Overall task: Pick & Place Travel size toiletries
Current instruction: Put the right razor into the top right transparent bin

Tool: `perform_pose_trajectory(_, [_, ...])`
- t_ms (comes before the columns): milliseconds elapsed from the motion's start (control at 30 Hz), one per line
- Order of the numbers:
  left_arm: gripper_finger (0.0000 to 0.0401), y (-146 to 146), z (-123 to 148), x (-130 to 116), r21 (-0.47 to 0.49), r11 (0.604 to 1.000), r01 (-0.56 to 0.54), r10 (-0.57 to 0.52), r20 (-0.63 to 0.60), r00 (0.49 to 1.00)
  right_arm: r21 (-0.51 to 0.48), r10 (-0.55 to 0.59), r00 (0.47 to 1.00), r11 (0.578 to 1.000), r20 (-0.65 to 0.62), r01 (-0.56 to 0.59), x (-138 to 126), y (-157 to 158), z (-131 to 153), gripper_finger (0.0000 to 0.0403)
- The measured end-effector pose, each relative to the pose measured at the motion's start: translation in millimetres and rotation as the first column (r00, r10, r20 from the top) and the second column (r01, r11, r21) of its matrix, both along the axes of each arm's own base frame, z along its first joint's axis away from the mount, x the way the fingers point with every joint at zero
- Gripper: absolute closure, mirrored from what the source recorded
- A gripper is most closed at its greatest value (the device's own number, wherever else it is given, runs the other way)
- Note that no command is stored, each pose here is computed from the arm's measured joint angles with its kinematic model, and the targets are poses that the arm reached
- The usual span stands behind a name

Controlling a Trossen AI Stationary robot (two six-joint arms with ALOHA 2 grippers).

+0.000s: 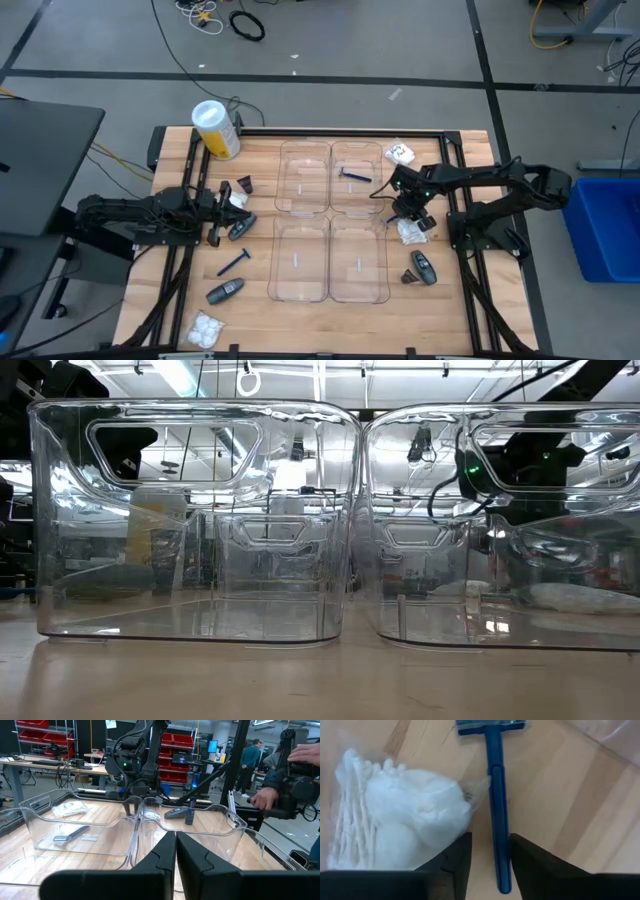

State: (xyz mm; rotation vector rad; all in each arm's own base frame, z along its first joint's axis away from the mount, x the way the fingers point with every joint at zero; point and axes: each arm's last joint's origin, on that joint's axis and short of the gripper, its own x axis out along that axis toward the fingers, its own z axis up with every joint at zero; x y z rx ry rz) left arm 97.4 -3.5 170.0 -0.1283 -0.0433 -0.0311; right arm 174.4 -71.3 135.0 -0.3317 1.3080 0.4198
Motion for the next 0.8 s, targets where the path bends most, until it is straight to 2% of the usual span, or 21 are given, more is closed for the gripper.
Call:
perform_pose_trajectory(433, [0.0379, 0.0, 0.0, 0.0, 0.0, 1.0, 0.0, 0.0, 0.0, 1.0, 0.001, 0.006, 1.0, 1.0, -0.003, -0.006, -0.2, 1.3, -0.7, 0.0339])
perform_pose_trajectory(800, [0.0379, 0.0, -0.1, 0.0, 0.0, 1.0, 0.0, 0.0, 0.0, 1.0, -0.002, 0.005, 1.0, 1.0, -0.004, -0.005, -0.3, 1.2, -0.7, 0.0349])
